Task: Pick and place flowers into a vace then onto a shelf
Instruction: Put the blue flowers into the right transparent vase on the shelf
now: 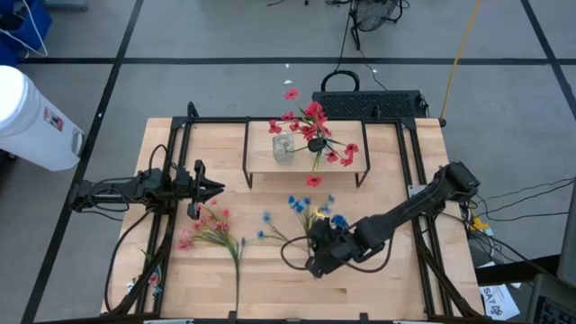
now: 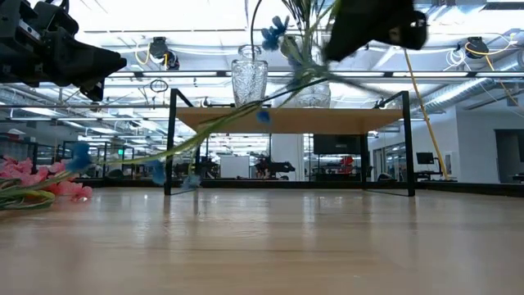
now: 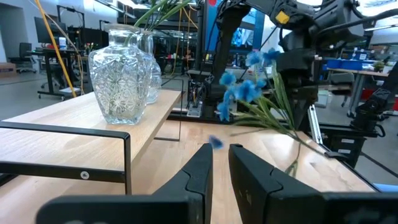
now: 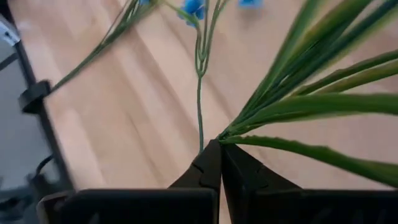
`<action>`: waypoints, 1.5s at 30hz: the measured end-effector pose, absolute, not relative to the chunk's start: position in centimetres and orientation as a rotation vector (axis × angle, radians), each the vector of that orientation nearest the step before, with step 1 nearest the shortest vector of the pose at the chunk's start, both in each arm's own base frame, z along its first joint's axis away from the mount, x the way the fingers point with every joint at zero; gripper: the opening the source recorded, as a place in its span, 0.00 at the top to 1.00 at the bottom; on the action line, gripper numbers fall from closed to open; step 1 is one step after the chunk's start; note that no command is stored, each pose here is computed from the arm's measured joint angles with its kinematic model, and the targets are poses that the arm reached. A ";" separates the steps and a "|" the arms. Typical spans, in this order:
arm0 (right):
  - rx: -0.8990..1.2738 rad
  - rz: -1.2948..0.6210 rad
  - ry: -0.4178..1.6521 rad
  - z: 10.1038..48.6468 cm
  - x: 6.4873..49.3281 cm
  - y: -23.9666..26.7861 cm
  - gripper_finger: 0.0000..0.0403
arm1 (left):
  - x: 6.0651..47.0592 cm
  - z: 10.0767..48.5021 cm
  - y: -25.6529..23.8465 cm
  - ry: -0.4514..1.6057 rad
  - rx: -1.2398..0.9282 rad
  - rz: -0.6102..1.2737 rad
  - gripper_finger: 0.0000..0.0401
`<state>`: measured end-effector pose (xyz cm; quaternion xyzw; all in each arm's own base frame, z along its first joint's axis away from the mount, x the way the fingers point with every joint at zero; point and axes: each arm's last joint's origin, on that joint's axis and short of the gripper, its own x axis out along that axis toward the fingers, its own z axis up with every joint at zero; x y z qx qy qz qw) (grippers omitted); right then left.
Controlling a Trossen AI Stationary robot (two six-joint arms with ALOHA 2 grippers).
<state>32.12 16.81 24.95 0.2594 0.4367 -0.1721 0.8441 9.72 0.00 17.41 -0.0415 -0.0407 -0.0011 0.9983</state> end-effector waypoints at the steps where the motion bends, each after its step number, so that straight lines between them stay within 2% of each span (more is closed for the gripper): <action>1: 0.565 -0.364 0.942 25.0 31.9 16.9 1.00 | 9.7 17.4 0.0 -0.082 -0.083 -0.002 0.86; 10: 0.702 -0.515 1.209 23.8 29.8 16.6 1.00 | 9.7 17.4 0.0 -0.082 -0.083 -0.002 0.86; 17: 0.739 -0.511 1.236 22.4 29.5 16.5 0.98 | 9.7 17.4 0.0 -0.081 -0.083 -0.002 0.86; 21: 0.796 -0.509 1.243 20.7 29.3 16.5 0.88 | 9.7 17.4 0.0 -0.081 -0.083 -0.002 0.86; 29: 0.891 -0.486 1.209 18.7 29.2 16.5 0.57 | 9.7 17.4 0.0 -0.082 -0.083 -0.002 0.86; 33: 0.958 -0.438 1.184 17.9 29.3 16.8 0.45 | 9.7 17.4 0.0 -0.082 -0.083 -0.002 0.86; 38: 0.993 -0.474 1.186 16.5 28.6 16.6 0.40 | 9.7 17.4 0.0 -0.082 -0.083 -0.002 0.86; 45: 1.021 -0.490 1.173 14.8 28.0 16.1 0.42 | 9.7 17.4 0.0 -0.081 -0.083 -0.002 0.86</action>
